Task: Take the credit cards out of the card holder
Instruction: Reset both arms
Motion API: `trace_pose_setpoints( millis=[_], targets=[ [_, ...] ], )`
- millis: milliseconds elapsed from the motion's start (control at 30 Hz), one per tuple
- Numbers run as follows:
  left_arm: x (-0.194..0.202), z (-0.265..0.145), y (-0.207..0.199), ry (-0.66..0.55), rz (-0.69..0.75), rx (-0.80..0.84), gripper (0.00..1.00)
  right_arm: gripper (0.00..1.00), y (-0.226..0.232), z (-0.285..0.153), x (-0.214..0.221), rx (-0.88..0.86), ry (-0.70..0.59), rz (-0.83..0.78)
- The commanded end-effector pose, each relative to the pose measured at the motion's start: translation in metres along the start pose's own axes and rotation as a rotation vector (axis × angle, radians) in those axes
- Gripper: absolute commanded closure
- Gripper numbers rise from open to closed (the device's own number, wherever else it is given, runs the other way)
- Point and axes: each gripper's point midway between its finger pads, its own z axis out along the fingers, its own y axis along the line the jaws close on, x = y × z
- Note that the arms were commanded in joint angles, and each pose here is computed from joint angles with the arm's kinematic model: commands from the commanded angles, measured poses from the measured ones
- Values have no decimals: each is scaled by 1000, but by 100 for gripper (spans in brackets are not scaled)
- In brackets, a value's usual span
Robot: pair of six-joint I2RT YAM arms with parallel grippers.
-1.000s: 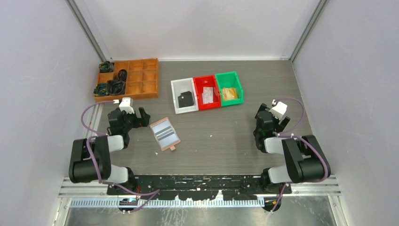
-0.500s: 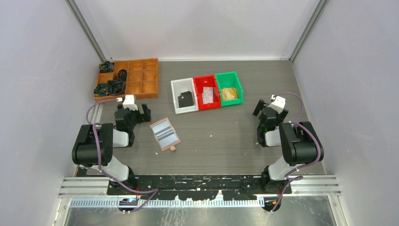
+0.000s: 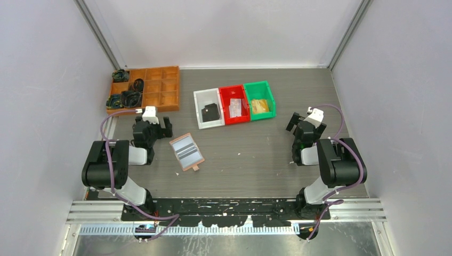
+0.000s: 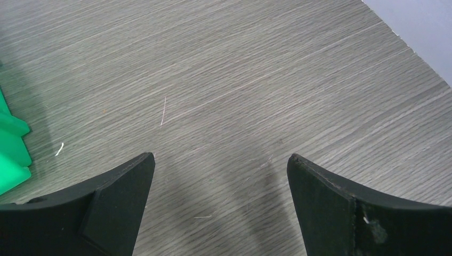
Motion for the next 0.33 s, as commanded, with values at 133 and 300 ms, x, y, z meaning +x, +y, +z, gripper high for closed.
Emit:
trace_pose_setpoints(
  millis=[133,300],
  targets=[
    [-23,2,5,-65,30,-24,0,1,6,1,-21,-15,-61,42],
    [-21,1,4,-61,33,-21,0,1,6,1,-21,-16,-61,42]
  ],
)
